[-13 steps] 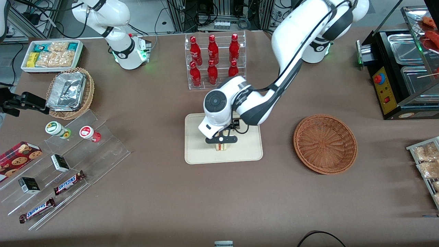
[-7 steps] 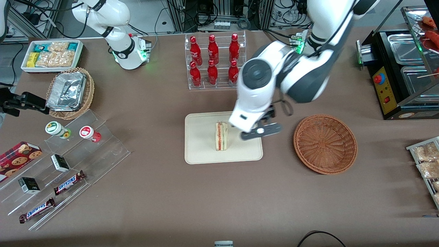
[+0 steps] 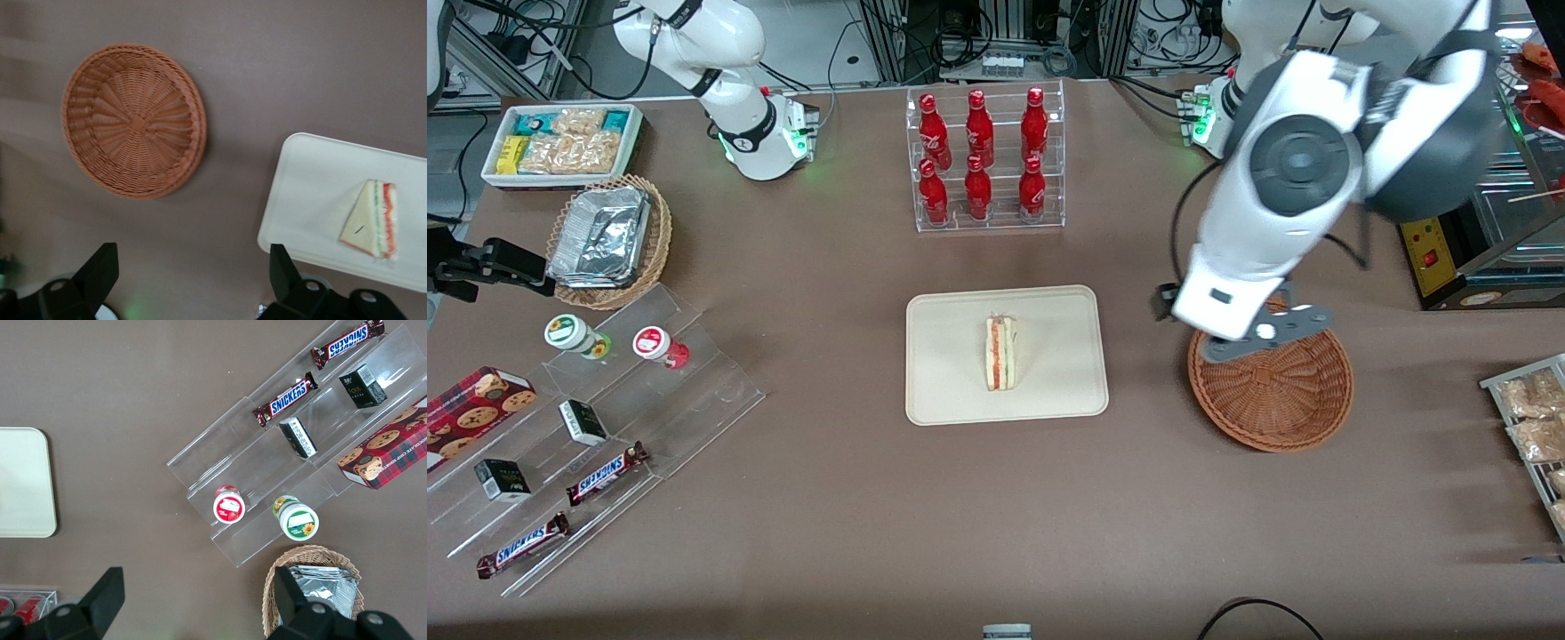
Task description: Place sandwich from basket to tray
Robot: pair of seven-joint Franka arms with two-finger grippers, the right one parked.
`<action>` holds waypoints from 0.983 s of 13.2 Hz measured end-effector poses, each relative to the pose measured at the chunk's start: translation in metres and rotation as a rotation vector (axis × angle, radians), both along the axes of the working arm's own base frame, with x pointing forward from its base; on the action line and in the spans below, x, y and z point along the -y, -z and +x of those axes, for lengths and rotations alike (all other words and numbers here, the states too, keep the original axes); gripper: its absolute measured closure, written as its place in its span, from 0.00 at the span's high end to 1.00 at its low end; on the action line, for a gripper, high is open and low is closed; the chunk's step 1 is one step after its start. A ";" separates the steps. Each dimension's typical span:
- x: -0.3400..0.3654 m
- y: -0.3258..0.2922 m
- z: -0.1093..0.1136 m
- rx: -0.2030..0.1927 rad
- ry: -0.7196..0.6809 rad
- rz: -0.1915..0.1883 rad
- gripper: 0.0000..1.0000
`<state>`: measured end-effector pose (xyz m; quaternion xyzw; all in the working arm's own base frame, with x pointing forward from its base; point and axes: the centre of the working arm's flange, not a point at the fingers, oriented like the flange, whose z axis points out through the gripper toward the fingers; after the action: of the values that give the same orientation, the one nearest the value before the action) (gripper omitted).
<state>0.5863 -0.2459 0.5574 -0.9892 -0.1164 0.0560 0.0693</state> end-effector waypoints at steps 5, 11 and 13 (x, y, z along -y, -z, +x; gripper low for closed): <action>-0.096 -0.030 0.003 -0.009 0.033 -0.060 1.00; -0.136 -0.036 -0.023 -0.035 0.067 -0.058 1.00; -0.147 -0.038 -0.034 -0.046 0.105 -0.063 1.00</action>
<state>0.5519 -0.0992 0.5955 -0.9941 -0.0610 0.0785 0.0437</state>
